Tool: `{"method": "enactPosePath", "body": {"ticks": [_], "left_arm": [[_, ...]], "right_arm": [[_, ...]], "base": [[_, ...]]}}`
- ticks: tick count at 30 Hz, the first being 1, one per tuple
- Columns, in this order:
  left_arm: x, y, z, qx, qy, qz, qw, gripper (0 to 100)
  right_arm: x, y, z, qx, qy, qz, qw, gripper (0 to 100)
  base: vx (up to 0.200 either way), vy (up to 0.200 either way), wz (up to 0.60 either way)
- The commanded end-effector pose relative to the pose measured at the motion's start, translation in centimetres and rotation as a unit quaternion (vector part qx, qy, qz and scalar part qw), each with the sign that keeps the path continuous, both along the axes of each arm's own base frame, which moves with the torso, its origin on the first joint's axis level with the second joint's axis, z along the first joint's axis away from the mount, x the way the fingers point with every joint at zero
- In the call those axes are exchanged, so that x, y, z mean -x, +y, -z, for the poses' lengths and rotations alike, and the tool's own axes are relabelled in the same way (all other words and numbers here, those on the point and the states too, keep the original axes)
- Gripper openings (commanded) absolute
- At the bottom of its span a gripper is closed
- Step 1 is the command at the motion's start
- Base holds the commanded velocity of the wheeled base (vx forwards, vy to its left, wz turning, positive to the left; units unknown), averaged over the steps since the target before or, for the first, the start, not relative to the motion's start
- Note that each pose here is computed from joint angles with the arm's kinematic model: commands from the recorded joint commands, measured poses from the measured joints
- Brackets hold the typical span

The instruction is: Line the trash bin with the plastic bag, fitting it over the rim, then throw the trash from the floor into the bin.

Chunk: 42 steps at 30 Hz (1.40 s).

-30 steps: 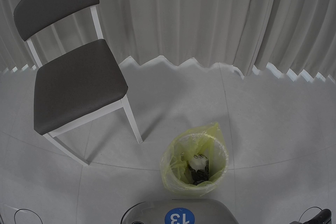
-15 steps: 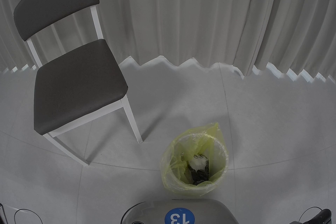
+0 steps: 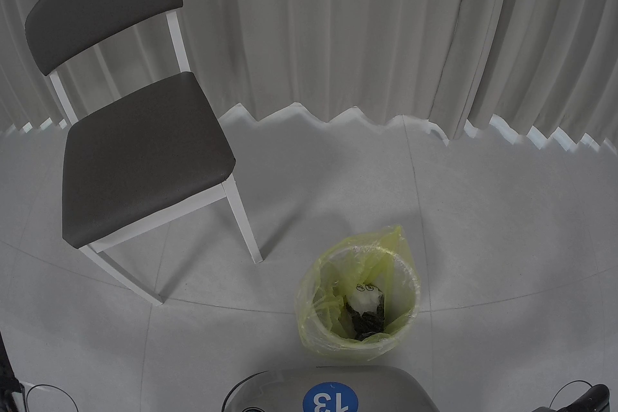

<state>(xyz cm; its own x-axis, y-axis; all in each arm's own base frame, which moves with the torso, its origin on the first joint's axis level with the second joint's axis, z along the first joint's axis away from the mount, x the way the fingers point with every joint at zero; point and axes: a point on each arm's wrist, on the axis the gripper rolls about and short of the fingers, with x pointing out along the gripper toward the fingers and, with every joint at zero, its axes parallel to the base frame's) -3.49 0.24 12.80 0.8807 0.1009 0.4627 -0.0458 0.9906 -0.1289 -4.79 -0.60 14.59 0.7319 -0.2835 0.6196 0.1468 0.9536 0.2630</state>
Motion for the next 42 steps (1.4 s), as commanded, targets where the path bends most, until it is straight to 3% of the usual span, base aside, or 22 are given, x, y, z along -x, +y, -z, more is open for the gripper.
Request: {"method": "enactPosePath", "body": {"ticks": [1,3,11,24,29,36,42], "left_arm": [[-0.1,-0.1,0.6,-0.013,0.008,0.019,0.9997,100],[-0.1,-0.2,0.7,-0.027,0.012,0.034,0.9990,100],[-0.2,-0.3,0.9,-0.056,0.023,0.057,0.9966,100],[-0.4,-0.4,1.4,-0.069,0.049,0.058,0.9947,100],[-0.4,-0.4,1.4,-0.074,0.048,0.056,0.9945,100],[-0.4,-0.4,1.3,-0.090,0.046,0.048,0.9938,100],[-0.4,-0.4,1.3,-0.103,0.044,0.042,0.9929,100]], "right_arm": [[-0.8,0.1,1.4,0.000,0.055,-0.042,0.9976,100],[-1.3,0.3,2.2,0.010,0.100,-0.074,0.9922,100],[-2.0,0.6,3.6,0.039,0.179,-0.124,0.9751,100],[-2.5,0.7,6.2,0.054,0.304,-0.143,0.9405,100],[-2.5,0.7,6.2,0.053,0.305,-0.148,0.9395,100],[-2.5,0.9,6.3,0.072,0.305,-0.200,0.9282,100],[-2.5,1.0,6.2,0.081,0.302,-0.213,0.9259,100]], "base": [[0.000,0.000,0.00],[0.000,0.000,0.00],[0.000,0.000,0.00],[0.000,0.000,0.00],[0.000,0.000,0.00],[0.000,0.000,0.00],[0.000,0.000,0.00]]}}
